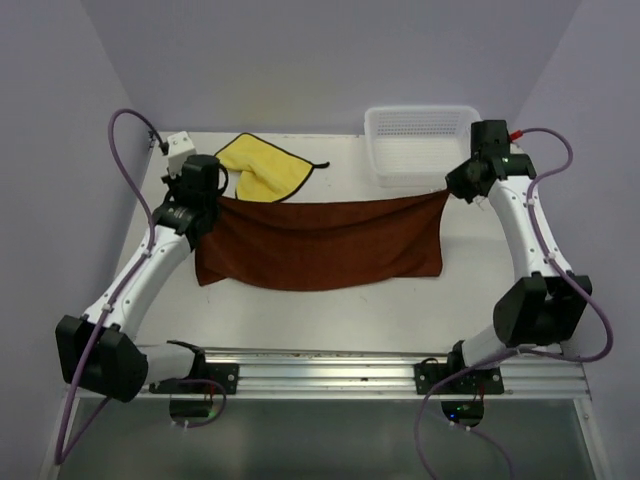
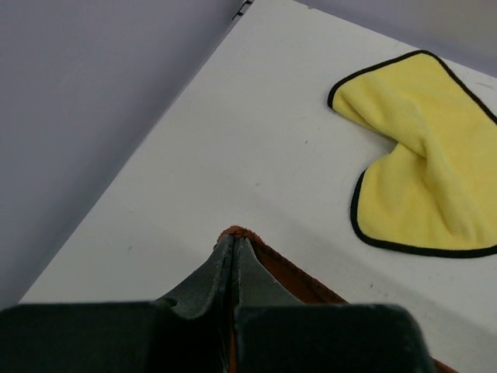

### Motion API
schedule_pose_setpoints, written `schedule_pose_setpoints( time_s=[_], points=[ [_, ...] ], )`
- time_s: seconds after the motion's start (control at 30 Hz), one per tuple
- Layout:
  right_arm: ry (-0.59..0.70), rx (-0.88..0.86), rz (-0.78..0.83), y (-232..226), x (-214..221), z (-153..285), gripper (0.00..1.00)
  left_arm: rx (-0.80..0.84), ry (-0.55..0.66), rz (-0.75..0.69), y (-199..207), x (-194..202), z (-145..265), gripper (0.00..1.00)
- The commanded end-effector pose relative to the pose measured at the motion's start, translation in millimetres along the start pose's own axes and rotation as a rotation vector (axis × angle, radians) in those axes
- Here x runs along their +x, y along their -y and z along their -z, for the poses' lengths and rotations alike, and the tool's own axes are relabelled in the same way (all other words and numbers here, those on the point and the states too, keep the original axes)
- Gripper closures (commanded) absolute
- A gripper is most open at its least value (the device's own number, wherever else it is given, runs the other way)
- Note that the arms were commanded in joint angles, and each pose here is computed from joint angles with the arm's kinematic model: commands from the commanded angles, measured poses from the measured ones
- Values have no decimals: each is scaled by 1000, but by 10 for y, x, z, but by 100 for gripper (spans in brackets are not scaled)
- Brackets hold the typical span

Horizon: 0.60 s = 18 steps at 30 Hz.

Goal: Roll the towels
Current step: Flatten the towel

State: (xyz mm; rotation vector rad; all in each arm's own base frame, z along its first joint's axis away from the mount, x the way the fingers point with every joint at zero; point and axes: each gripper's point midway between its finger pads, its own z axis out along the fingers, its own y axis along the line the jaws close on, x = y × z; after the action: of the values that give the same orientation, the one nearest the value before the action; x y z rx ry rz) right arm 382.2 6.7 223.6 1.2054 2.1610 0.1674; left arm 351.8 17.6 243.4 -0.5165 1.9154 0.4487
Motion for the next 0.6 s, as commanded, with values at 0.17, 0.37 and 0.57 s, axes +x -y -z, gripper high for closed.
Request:
schedule_pose_setpoints(
  time_s=[0.17,0.37,0.57],
  points=[
    [-42,-224,-6,-888,-248,-374,100,122,51,61,559,-487,-455,100],
    [9,-333,10,-1109,-437,-34,100,138,90,95,497,-717,-369,100],
    [86,-381,-7,-893,-633,444,100,158,144,159,223,-894,-51,100]
  ],
)
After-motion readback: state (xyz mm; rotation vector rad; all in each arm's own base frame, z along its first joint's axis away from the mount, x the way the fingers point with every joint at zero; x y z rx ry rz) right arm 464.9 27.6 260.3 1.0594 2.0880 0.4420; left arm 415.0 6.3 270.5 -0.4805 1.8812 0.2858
